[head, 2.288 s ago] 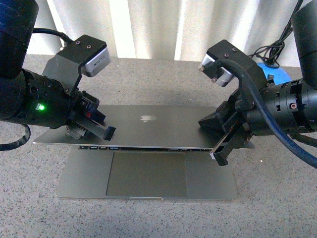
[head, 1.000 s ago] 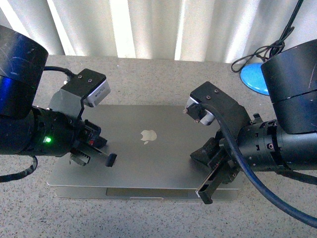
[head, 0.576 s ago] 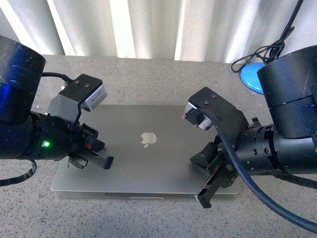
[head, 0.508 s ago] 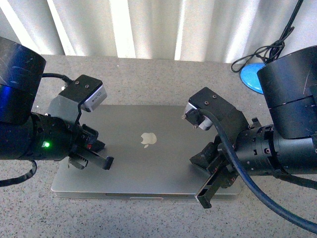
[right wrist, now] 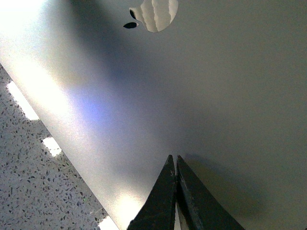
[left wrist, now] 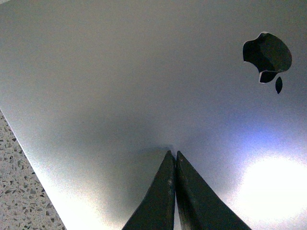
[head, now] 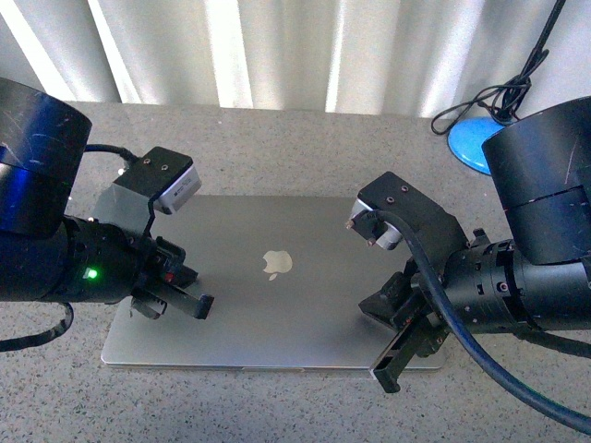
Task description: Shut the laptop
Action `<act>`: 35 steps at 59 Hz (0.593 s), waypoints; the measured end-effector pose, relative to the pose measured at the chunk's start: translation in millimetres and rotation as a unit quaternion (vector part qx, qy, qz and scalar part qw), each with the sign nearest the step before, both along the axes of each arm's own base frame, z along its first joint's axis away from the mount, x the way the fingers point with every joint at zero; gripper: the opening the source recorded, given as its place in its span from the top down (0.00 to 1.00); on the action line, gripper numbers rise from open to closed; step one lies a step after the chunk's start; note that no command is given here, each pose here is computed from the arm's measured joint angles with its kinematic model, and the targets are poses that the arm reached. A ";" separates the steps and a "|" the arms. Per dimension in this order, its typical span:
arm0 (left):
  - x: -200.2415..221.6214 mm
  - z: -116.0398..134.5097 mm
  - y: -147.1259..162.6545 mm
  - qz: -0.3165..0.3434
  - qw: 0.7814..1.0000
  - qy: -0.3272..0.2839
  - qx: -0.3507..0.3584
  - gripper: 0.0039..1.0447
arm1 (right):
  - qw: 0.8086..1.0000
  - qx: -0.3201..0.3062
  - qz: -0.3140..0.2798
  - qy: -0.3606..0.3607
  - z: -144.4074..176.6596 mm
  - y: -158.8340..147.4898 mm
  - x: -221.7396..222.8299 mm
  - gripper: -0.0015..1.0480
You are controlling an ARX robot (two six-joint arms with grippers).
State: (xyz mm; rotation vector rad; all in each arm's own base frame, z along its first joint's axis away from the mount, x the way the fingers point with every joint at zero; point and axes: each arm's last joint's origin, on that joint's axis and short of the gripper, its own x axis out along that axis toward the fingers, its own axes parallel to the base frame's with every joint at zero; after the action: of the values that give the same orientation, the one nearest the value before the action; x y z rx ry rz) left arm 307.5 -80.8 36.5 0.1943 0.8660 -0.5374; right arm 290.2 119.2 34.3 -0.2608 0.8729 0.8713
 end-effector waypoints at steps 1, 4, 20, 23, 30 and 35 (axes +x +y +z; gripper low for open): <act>0.1 -0.2 0.0 0.000 1.000 0.000 0.000 0.97 | 1.000 0.000 -0.001 0.001 -0.7 -0.4 0.1 0.99; 0.1 -0.5 0.0 0.000 1.000 0.001 0.000 0.97 | 1.000 -0.001 -0.002 0.003 -2.0 -1.1 0.1 0.99; 0.3 -1.1 1.4 0.002 1.000 0.003 0.000 0.97 | 1.000 0.000 -0.001 0.011 -7.2 -2.2 -0.1 0.99; 0.4 -1.2 2.1 0.003 1.000 0.003 0.000 0.97 | 1.000 0.000 -0.001 0.011 -7.3 -2.1 0.2 0.99; 0.3 -1.6 3.9 0.005 1.000 0.006 0.001 0.97 | 1.000 0.001 0.000 0.011 -8.4 -1.7 0.1 0.99; 0.5 -1.6 4.6 0.007 1.000 0.006 0.001 0.97 | 1.000 0.002 0.000 0.011 -8.6 -0.7 0.1 0.99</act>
State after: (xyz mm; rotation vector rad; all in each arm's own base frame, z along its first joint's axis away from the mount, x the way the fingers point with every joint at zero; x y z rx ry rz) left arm 308.0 -76.3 34.9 0.1870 0.8789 -0.5259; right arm 290.3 118.5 25.8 -0.2478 0.8918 0.8775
